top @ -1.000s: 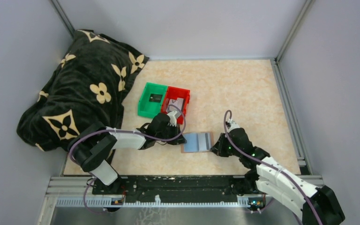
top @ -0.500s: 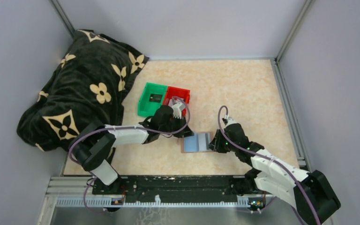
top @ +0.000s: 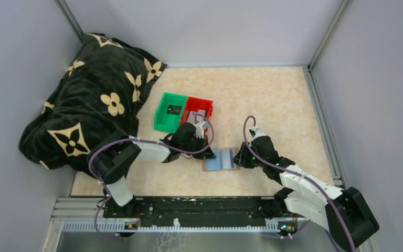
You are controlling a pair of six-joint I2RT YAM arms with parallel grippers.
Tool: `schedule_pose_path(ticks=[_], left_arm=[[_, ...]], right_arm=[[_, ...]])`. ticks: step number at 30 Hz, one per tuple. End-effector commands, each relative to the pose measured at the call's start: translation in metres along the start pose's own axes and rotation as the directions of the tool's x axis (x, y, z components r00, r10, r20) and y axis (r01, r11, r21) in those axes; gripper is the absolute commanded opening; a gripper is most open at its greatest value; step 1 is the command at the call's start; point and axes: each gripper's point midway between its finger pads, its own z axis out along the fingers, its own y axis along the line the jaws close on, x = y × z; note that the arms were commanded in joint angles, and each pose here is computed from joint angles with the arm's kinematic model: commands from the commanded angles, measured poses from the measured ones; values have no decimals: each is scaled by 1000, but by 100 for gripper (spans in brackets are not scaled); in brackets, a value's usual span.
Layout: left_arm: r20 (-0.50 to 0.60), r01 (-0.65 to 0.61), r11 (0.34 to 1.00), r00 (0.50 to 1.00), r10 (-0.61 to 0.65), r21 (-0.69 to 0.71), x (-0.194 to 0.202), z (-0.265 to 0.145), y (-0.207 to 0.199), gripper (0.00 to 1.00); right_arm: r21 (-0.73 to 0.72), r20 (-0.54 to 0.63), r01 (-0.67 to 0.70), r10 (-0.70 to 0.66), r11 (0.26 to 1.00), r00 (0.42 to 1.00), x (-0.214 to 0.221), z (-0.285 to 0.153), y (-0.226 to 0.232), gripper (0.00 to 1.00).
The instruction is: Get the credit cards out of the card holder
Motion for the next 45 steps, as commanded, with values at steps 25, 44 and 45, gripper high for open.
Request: schedule_pose_path(ticks=[25,44,45], left_arm=[[-41,13,1000,999,-14,-8,22,1,12,2],[-45,14,1000,999,-14,2,23,2,11,2],[-44,15,1000,999,-14,1,23,2,11,2]], right_arm=[[-17,48,9,-8,1000,999,-17,9,3,32],[-52,19,-4,5,999,1000,-8,14,5,33],[-41,20,-5,6,999,1000,-8,14,3,33]])
